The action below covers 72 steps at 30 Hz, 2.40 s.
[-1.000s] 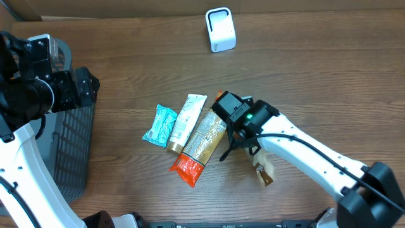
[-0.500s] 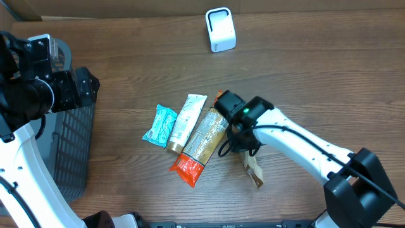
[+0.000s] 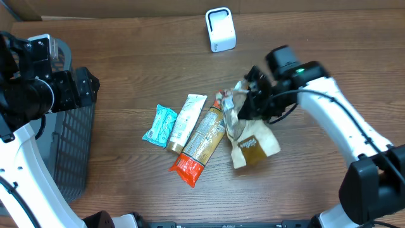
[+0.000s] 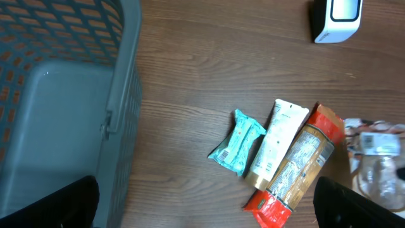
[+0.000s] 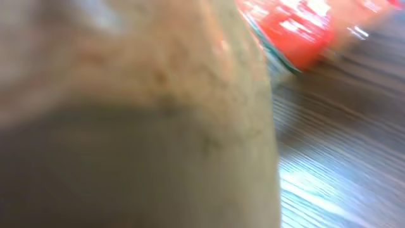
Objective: Scan the item barcode
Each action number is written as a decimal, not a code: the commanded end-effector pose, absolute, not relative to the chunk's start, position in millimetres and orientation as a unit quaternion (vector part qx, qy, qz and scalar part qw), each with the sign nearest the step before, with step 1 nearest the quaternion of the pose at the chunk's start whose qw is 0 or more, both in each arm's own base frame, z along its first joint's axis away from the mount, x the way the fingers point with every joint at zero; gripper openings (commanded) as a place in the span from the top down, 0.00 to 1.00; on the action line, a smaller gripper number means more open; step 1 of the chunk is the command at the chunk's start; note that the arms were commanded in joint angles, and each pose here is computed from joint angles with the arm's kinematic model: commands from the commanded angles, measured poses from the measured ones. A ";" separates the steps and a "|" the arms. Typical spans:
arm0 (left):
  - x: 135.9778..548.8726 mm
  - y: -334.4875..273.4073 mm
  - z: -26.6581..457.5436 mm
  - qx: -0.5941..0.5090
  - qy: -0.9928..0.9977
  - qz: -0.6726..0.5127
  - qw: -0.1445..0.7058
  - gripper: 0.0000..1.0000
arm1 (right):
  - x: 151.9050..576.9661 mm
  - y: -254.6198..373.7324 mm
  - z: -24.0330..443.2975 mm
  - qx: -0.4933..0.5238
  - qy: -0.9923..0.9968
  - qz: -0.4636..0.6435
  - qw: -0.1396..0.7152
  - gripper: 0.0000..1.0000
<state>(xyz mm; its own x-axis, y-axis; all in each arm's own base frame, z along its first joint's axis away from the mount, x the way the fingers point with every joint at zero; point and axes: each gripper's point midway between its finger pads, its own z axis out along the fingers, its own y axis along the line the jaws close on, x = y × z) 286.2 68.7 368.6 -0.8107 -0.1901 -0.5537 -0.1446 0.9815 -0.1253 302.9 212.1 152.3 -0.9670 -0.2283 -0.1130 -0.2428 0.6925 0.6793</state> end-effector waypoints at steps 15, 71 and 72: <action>287.8 67.2 368.2 -0.074 0.952 -0.040 0.295 0.00 | 297.3 227.0 286.6 -0.277 0.728 0.609 0.154 0.96; 287.9 67.2 368.2 -0.074 0.952 -0.040 0.295 0.00 | 615.0 213.7 165.5 -0.411 0.740 -0.350 0.401 0.96; 287.9 67.3 368.2 -0.074 0.952 -0.040 0.296 0.00 | 615.4 213.2 163.6 -0.411 0.741 -0.350 0.400 0.96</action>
<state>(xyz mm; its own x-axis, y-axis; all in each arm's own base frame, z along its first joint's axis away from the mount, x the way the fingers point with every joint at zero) 286.2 68.8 368.6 -0.8107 -0.1904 -0.5537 -0.1449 0.9815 -0.1253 608.9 224.8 164.3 -0.3223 -0.8919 -0.3173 -0.3496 0.4236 -0.8357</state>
